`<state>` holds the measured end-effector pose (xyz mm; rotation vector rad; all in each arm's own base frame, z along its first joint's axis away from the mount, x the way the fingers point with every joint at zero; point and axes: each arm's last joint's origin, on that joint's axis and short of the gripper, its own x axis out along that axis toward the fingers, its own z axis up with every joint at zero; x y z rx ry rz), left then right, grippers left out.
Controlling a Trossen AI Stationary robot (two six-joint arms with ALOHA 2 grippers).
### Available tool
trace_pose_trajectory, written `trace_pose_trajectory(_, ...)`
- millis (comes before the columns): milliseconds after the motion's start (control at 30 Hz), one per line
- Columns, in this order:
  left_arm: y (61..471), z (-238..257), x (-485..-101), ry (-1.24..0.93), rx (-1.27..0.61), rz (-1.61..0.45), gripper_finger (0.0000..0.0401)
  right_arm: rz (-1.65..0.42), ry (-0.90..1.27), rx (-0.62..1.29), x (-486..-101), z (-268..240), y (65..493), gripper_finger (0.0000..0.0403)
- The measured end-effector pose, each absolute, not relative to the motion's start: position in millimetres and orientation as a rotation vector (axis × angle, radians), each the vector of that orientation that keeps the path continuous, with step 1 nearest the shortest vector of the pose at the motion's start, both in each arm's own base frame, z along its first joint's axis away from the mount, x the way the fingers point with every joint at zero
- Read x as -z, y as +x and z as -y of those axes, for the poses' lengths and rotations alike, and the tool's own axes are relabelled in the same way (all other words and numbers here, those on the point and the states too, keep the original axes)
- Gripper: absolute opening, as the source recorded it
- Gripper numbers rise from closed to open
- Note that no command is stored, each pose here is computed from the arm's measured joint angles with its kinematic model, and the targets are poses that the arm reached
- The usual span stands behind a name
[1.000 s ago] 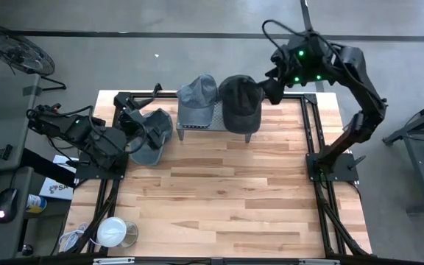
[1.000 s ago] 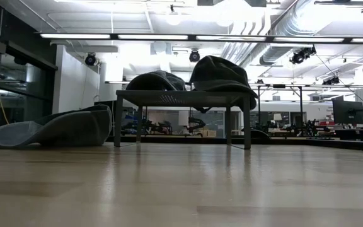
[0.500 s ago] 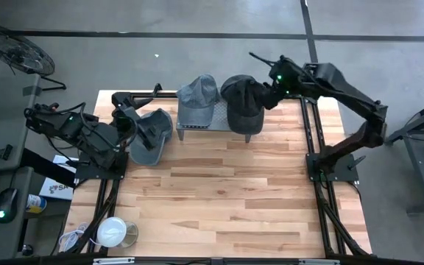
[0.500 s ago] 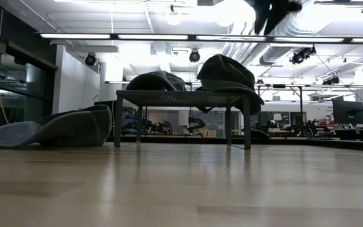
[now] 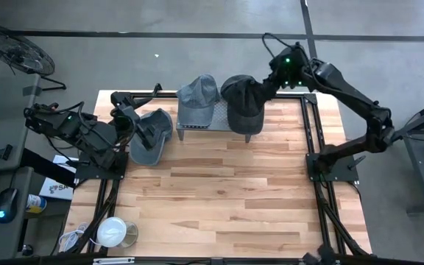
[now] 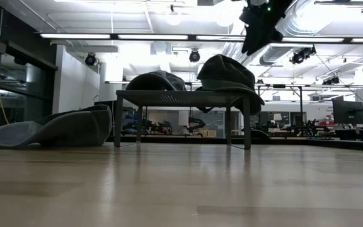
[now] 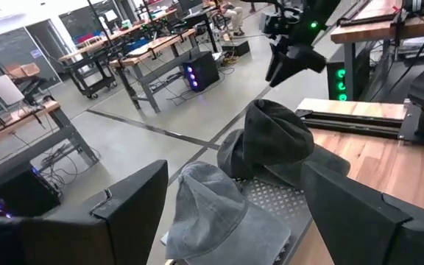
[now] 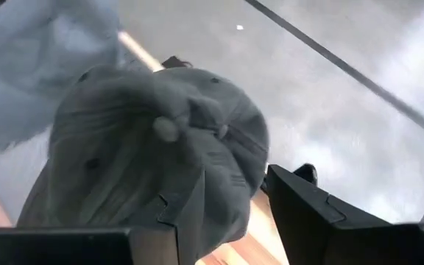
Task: Pick & Place hat
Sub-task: Adjust the black cap on the shelf
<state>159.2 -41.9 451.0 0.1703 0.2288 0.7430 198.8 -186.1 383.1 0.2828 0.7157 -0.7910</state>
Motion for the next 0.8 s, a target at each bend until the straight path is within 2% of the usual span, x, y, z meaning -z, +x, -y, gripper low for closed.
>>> trace_pose_trajectory(167,159.2,41.9,-451.0,0.158,-0.744,-0.224,0.0308,-0.719,0.475,0.948,-377.0,199.7,179.7,0.0137)
trace_pose_trajectory(433,159.2,41.9,-451.0,0.158,-0.746,-0.223,0.0308,-0.816,0.608,1.027,-360.1,213.4,170.0,0.0129)
trace_pose_trajectory(567,159.6,42.1,-451.9,0.15,-0.747,-0.215,0.0308,-0.818,0.617,1.054,-357.8,221.5,164.3,0.0096)
trace_pose_trajectory(733,159.7,42.1,-451.9,0.147,-0.747,-0.213,0.0308,-0.788,0.669,1.046,-358.0,235.5,144.4,0.0024)
trace_pose_trajectory(800,159.8,42.2,-451.9,0.139,-0.748,-0.21,0.0308,-0.773,0.698,1.025,-357.8,240.0,137.3,0.0007)
